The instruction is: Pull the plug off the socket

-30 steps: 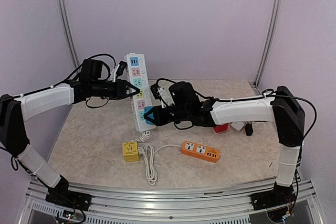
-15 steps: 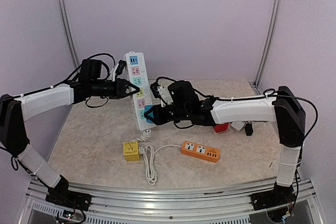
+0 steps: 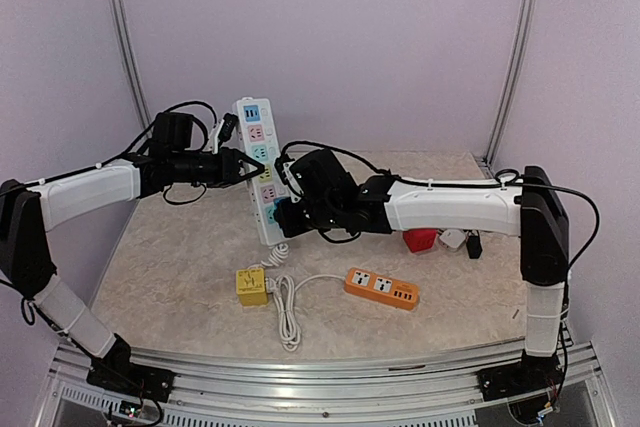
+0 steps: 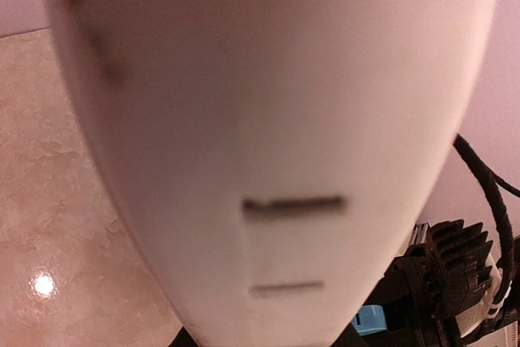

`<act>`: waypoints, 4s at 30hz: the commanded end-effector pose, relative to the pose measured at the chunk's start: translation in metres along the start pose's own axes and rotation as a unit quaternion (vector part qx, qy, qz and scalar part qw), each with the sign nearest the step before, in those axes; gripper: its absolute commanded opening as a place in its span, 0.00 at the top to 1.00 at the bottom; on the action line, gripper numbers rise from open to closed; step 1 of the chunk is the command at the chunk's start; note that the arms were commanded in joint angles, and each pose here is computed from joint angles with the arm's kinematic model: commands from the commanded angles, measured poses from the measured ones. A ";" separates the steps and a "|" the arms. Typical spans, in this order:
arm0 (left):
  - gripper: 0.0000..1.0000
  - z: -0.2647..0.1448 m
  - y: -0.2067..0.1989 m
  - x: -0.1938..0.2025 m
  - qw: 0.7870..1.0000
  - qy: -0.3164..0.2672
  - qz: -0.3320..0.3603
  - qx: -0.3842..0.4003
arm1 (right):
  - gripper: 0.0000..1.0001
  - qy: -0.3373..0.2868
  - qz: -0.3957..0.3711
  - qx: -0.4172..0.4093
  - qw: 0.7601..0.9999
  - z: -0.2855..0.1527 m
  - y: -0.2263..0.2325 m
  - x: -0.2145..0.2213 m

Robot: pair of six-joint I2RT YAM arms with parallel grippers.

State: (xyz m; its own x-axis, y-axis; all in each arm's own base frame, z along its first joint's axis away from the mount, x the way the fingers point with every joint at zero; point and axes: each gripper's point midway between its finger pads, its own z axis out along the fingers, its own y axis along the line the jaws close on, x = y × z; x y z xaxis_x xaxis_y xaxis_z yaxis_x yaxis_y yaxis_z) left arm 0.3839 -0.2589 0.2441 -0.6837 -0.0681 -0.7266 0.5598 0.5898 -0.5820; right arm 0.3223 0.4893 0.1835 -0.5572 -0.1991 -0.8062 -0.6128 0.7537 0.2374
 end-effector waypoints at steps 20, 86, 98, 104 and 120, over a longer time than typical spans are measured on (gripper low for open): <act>1.00 -0.019 -0.047 -0.017 0.995 -0.015 0.048 0.089 | 1.00 -0.038 0.030 -0.129 0.991 -0.022 -0.006 -0.018; 1.00 -0.012 -0.019 -0.013 0.999 -0.011 0.032 0.020 | 1.00 -0.033 0.001 -0.100 0.994 -0.013 0.010 -0.017; 1.00 -0.009 -0.007 -0.011 1.000 -0.007 0.024 0.004 | 1.00 -0.050 0.001 -0.177 0.983 -0.025 0.032 -0.021; 1.00 -0.009 -0.005 -0.011 1.000 -0.007 0.022 0.001 | 1.00 -0.055 0.000 -0.204 0.977 -0.030 0.039 -0.024; 1.00 -0.008 0.024 -0.009 0.998 0.002 -0.001 -0.057 | 1.00 -0.072 -0.005 -0.237 0.969 -0.045 0.045 -0.030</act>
State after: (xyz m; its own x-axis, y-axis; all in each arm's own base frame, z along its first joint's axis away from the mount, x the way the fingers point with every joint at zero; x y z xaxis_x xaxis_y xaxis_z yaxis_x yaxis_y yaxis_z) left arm 0.3796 -0.2528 0.2380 -0.7108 -0.0406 -0.7022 0.5395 0.6091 -0.5813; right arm 0.3010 0.4965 0.1846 -0.5571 -0.1648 -0.8139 -0.7640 0.4858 0.4246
